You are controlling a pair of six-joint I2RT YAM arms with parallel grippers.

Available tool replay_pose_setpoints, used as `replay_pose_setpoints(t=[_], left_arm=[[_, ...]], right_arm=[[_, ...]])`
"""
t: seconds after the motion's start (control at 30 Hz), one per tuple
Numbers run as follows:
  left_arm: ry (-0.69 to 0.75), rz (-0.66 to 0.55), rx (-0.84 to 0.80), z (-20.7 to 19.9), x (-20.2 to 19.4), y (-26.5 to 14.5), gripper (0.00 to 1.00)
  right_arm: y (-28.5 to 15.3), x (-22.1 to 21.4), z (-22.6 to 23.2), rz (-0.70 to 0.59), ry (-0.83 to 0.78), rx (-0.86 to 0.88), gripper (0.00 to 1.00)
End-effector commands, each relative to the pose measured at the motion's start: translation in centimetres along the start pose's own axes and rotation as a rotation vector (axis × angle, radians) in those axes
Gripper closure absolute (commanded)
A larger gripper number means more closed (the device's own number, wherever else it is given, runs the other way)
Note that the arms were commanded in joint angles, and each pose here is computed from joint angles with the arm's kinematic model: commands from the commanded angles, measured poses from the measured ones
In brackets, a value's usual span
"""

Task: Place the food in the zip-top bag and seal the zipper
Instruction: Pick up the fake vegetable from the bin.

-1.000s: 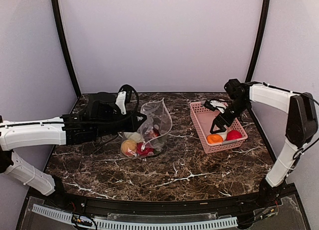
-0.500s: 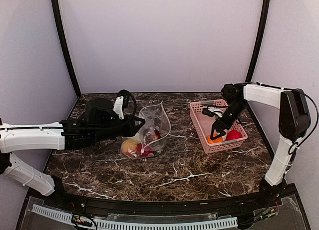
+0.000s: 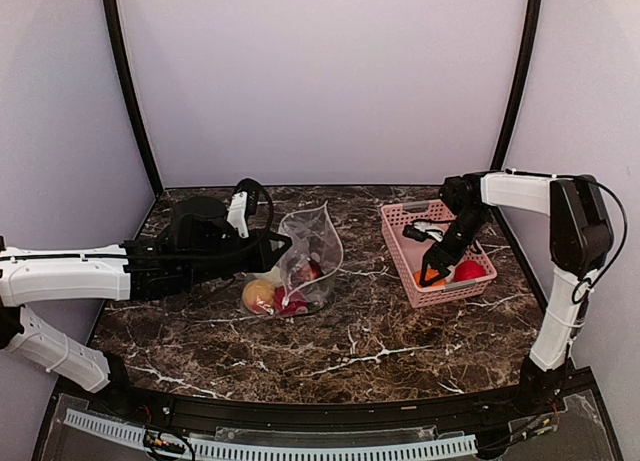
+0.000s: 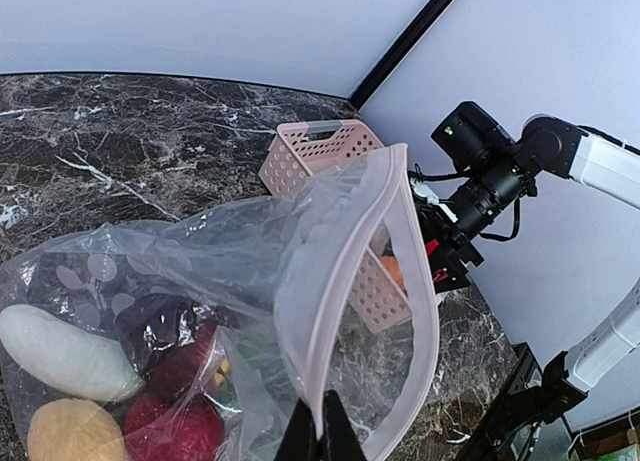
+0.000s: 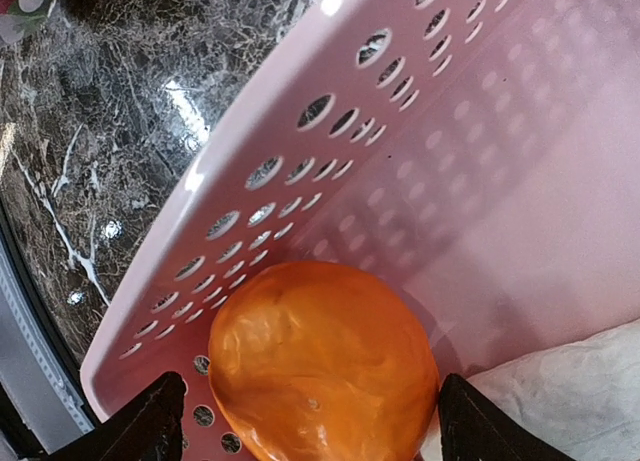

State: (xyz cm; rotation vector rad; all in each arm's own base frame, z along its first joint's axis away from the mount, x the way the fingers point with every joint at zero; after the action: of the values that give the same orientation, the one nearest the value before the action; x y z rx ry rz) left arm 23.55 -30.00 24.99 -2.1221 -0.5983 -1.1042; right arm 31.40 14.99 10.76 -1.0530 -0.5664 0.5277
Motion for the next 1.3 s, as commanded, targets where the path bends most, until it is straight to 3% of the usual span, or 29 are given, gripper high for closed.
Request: replay_pose_setpoints(t=[0.0, 0.2, 0.53, 1.27], left_arm=[[-0.008, -0.014, -0.014, -0.4, 0.4, 0.3, 0.99], [-0.006, -0.006, -0.012, -0.4, 0.3, 0.7, 0.99], [-0.009, -0.001, -0.011, -0.4, 0.2, 0.8, 0.99], [-0.007, 0.015, -0.029, -0.9, 0.2, 1.8, 0.99]], right_arm=[[0.6, 0.1, -0.7, 0.015, 0.009, -0.018, 0.15], [1.2, -0.1, -1.6, 0.023, 0.017, -0.062, 0.17], [1.2, 0.3, -2.4, 0.011, 0.029, -0.11, 0.42], [-6.1, 3.6, 0.0, -0.211, -0.006, -0.186, 0.51]])
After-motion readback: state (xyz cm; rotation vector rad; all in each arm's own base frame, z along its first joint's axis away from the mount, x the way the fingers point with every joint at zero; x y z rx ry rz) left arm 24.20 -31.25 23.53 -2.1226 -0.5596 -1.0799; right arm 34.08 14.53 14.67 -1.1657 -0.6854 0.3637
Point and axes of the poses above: each gripper's point midway between its finger pads, its own y axis out along the fingers, its own z axis along the line the jaws close on, x = y × z, the point moved 4 cm from there along -y, back along the fingers, and after that the axes turned 8 degrees about y, right-handed, at the moved point
